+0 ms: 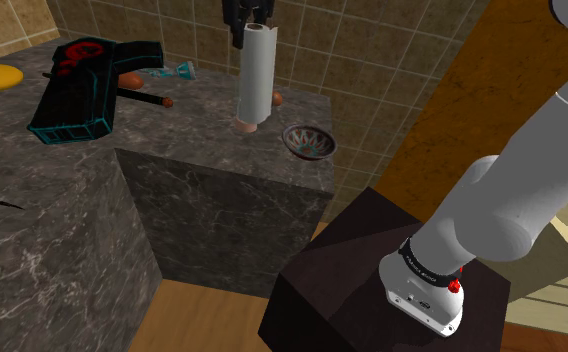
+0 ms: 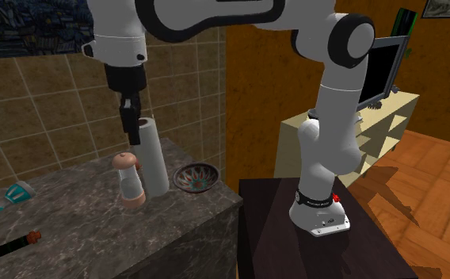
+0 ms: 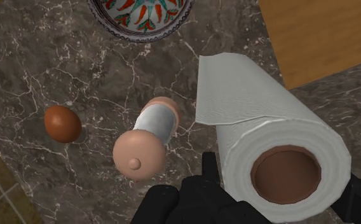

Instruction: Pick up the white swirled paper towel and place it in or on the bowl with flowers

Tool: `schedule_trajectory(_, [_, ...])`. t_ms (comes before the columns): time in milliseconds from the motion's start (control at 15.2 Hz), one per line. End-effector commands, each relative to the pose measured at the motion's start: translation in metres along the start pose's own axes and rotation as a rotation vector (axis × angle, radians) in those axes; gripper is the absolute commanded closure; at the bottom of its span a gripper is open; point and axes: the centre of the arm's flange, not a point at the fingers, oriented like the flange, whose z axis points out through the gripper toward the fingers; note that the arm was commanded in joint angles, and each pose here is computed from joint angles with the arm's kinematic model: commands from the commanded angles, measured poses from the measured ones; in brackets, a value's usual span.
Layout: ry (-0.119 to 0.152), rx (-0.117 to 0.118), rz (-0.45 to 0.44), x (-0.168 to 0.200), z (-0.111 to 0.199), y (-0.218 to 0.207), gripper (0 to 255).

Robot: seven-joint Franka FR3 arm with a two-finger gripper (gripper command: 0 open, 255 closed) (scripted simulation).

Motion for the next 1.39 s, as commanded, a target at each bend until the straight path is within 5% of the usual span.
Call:
schedule_trajectory(0, [0.0, 0.0, -0.001, -0.014, -0.01, 0.017, 255])
schedule_trajectory(990, [0.0, 0.0, -0.001, -0.14, -0.076, 0.15, 255])
schedule_trajectory(1320, [0.0, 0.0, -0.001, -0.142, -0.05, 0.148, 255])
